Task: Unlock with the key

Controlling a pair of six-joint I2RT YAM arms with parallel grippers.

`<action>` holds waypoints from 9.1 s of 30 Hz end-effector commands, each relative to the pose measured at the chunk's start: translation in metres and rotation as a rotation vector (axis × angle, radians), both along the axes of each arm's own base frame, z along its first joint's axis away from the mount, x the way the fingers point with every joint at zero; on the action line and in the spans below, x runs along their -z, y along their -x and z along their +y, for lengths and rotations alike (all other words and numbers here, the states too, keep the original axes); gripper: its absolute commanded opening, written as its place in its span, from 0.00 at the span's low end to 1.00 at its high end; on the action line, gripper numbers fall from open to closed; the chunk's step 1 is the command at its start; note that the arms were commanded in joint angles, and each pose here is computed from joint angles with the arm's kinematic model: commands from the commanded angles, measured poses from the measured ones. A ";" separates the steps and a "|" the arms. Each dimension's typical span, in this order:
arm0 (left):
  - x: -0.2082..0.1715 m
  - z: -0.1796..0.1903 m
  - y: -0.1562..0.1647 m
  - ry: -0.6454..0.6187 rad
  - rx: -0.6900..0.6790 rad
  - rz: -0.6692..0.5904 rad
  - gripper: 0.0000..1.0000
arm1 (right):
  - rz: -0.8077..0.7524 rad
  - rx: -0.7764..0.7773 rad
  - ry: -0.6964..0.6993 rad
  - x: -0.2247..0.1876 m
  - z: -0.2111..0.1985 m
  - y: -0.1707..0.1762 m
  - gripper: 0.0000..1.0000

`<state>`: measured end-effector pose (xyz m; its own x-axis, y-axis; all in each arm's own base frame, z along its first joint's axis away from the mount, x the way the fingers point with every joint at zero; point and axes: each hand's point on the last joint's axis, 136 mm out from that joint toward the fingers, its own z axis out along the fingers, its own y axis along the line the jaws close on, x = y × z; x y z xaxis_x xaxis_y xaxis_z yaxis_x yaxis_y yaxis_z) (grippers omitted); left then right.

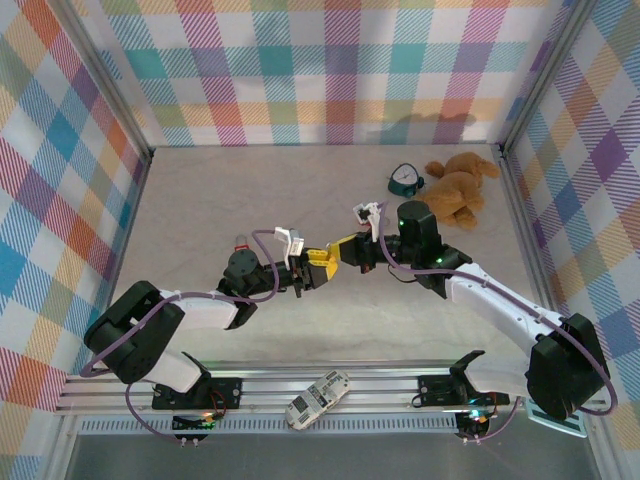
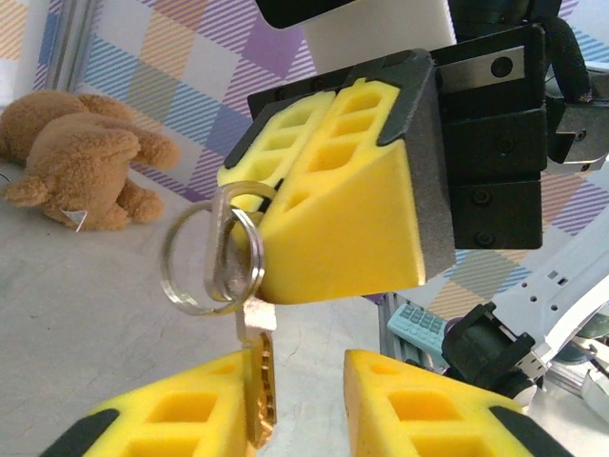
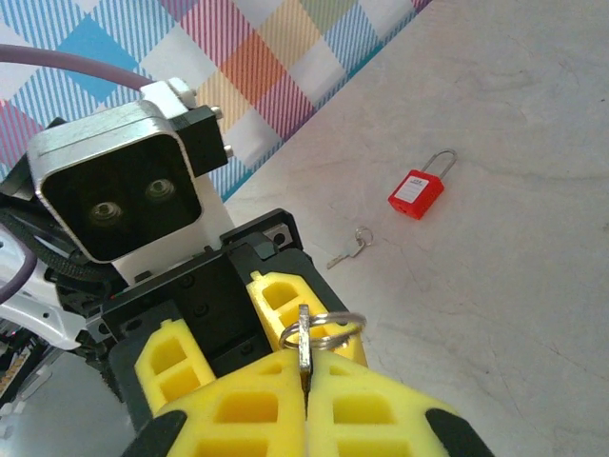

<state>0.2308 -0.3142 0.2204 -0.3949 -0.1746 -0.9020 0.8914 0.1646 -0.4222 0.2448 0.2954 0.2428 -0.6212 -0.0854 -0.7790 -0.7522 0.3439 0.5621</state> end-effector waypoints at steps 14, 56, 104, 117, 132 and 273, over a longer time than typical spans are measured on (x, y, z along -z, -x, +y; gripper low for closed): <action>-0.017 -0.005 0.011 0.026 0.062 -0.079 0.00 | -0.025 -0.002 -0.004 0.001 -0.002 0.003 0.10; 0.017 0.000 0.018 -0.375 0.107 -0.027 0.00 | 0.025 -0.163 0.079 0.029 0.005 0.020 0.29; 0.154 0.254 -0.103 -0.564 -1.215 1.083 0.96 | -0.087 0.188 0.114 0.004 -0.041 0.006 0.03; 0.175 0.192 -0.136 -0.562 -0.933 1.024 0.96 | -0.087 0.159 0.092 -0.001 -0.040 0.012 0.03; 0.159 0.102 -0.186 -0.592 -0.723 0.866 0.91 | -0.080 0.175 0.115 0.003 -0.045 0.015 0.03; 0.041 0.059 -0.044 -0.685 -0.736 -0.119 0.31 | -0.032 0.336 0.052 -0.011 -0.045 -0.005 0.05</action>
<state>0.2733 -0.2520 0.1512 -0.4305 0.2476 -0.8680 0.5121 0.8589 -0.0090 0.2482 0.2444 0.2325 -0.6229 0.0338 -0.7815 -0.5972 0.6247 0.5031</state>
